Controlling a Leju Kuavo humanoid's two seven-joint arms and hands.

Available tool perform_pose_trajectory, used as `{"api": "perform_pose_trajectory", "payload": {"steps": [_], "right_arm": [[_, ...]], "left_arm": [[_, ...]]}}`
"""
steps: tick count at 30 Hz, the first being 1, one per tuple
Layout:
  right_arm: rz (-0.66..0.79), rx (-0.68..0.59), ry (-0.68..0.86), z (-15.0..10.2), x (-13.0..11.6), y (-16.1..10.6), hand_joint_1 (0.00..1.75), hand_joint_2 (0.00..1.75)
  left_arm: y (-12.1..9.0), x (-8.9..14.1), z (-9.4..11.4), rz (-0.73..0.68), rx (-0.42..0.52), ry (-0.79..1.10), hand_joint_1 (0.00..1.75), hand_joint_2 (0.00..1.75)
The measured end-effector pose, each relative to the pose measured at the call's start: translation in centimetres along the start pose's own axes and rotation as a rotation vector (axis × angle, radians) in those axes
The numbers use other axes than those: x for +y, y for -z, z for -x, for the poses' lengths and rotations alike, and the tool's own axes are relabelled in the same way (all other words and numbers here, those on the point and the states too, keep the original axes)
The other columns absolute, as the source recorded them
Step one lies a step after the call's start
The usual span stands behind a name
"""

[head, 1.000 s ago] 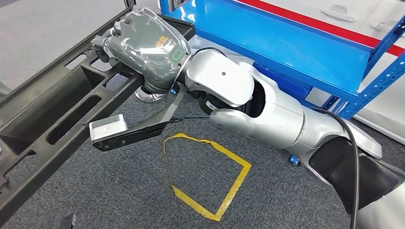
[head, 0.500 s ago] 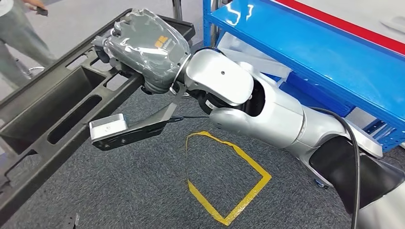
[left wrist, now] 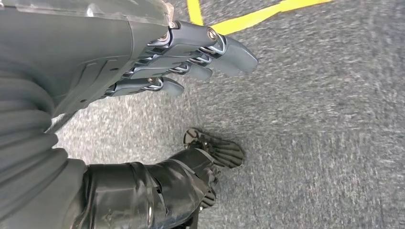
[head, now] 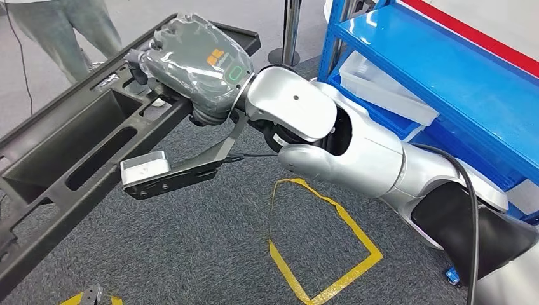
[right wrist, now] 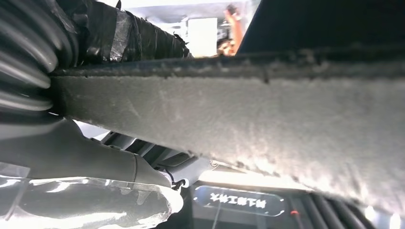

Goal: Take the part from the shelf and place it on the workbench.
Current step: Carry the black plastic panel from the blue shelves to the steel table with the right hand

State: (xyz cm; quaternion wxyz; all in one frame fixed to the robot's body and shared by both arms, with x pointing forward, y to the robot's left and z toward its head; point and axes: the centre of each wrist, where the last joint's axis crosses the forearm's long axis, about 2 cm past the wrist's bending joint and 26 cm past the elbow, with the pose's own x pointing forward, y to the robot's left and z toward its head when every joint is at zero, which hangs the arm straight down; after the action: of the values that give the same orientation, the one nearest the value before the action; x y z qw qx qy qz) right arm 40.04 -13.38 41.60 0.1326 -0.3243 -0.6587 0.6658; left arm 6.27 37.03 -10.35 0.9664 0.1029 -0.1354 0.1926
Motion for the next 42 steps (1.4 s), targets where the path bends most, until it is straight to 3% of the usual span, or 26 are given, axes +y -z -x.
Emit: {"api": "perform_pose_trajectory", "payload": {"steps": [42], "right_arm": [[-0.014,0.03,-0.024,0.2,0.7,0.1,1.75,1.75]], "left_arm": [[0.0,0.9,0.2,0.005,-0.014,-0.003,0.0,1.75]]}}
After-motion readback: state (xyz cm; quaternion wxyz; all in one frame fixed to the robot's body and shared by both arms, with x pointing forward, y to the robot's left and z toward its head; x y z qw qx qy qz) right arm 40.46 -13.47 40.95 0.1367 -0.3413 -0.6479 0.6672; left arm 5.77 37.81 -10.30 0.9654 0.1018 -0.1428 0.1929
